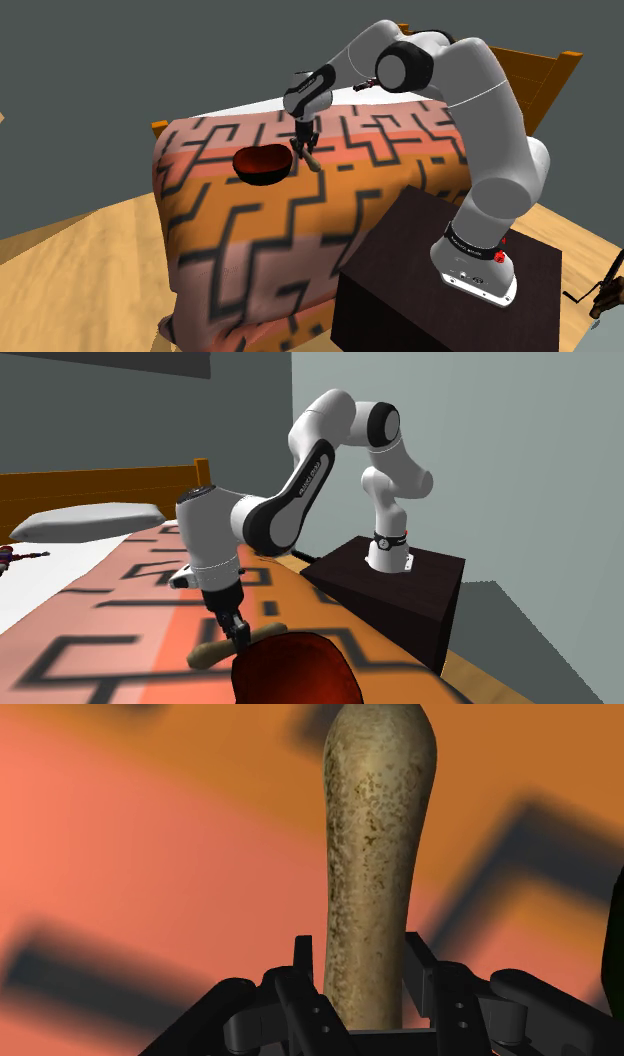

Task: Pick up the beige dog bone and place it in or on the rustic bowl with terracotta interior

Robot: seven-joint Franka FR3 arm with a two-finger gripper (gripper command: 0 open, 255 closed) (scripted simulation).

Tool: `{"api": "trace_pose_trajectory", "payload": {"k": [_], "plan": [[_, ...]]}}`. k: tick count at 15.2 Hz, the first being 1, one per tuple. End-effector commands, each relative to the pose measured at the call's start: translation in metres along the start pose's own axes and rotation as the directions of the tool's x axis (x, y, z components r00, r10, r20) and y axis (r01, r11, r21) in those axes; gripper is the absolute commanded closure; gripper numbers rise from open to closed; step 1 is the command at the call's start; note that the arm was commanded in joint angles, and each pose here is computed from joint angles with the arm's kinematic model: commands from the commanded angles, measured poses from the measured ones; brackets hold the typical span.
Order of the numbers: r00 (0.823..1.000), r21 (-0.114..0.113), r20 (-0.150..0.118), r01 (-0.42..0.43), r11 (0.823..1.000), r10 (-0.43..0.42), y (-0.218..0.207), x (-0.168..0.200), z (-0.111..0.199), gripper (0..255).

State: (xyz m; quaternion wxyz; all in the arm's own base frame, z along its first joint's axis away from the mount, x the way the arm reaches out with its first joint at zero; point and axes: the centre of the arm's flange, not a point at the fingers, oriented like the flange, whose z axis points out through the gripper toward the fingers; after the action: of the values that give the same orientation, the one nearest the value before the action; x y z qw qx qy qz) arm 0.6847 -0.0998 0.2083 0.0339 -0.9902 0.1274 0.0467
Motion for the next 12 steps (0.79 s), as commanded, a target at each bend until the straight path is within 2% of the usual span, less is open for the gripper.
{"api": "trace_pose_trajectory", "payload": {"k": [1, 12], "plan": [[1.0, 0.0, 0.0, 0.0, 1.0, 0.0, -0.001, 0.0, -0.01, 255], [1.0, 0.0, 0.0, 0.0, 1.0, 0.0, -0.004, -0.006, -0.068, 255]]}}
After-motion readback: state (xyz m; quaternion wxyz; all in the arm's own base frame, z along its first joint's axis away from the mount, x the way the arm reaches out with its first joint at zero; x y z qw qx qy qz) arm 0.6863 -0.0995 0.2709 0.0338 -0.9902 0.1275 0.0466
